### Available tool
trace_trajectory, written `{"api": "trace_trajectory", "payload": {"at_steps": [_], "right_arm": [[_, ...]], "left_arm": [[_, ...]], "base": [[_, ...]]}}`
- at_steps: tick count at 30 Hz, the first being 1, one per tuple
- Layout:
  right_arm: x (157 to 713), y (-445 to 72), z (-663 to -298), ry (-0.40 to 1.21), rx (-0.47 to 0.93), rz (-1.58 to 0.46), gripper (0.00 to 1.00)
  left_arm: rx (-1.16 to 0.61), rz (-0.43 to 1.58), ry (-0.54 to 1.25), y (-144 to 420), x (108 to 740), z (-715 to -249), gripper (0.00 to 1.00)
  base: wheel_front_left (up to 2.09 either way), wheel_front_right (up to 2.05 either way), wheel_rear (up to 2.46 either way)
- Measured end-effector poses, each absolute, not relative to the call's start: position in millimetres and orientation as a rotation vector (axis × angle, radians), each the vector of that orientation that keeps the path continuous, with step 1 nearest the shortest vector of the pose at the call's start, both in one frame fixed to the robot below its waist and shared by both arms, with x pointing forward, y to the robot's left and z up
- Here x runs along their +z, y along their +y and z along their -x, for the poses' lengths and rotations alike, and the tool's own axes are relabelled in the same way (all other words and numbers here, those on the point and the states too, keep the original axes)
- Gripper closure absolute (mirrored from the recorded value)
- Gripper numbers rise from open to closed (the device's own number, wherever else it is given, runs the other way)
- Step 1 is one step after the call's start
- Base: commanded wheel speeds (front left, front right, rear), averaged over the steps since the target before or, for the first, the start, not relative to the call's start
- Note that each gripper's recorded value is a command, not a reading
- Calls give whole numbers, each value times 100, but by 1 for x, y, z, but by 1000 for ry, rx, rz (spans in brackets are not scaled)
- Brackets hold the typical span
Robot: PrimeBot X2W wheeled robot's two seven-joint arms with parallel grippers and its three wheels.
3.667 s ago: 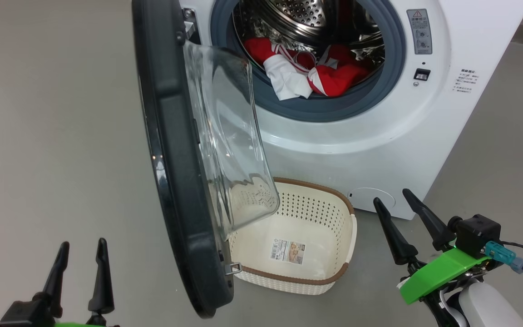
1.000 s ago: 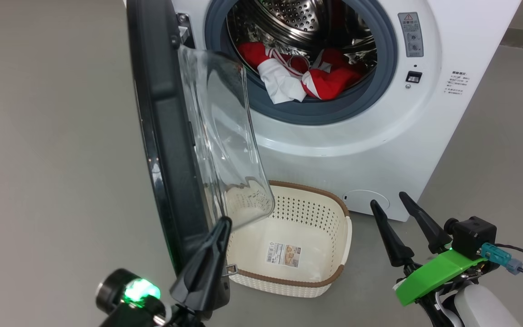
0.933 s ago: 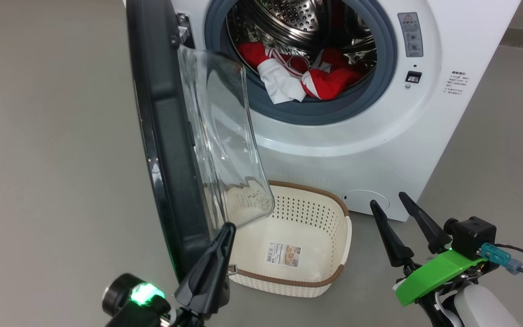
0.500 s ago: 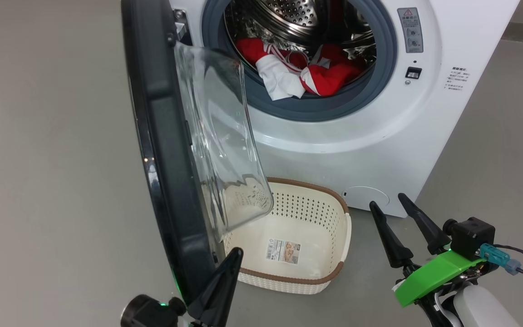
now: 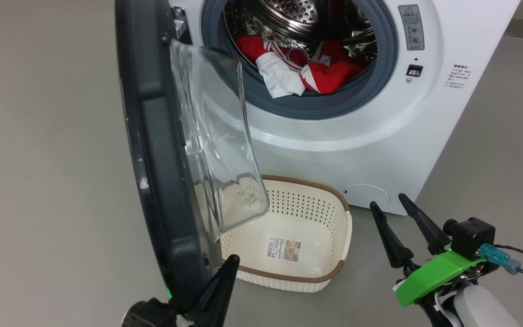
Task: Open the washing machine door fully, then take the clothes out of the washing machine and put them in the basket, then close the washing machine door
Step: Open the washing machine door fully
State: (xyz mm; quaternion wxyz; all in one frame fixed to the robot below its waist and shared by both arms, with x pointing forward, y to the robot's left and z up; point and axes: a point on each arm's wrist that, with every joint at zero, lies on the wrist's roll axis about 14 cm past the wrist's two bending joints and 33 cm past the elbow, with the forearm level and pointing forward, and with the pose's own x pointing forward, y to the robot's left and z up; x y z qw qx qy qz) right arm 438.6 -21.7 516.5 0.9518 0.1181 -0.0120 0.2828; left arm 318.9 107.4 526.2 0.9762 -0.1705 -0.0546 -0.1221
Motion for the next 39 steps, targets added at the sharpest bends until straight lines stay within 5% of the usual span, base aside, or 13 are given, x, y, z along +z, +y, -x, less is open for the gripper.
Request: {"api": "trace_trajectory", "payload": {"at_steps": [39], "right_arm": [[515, 23, -440, -7, 681, -259, 0]], "left_arm": [[229, 222, -59, 271, 508, -295, 100]], "base": [[0, 0, 0]]}}
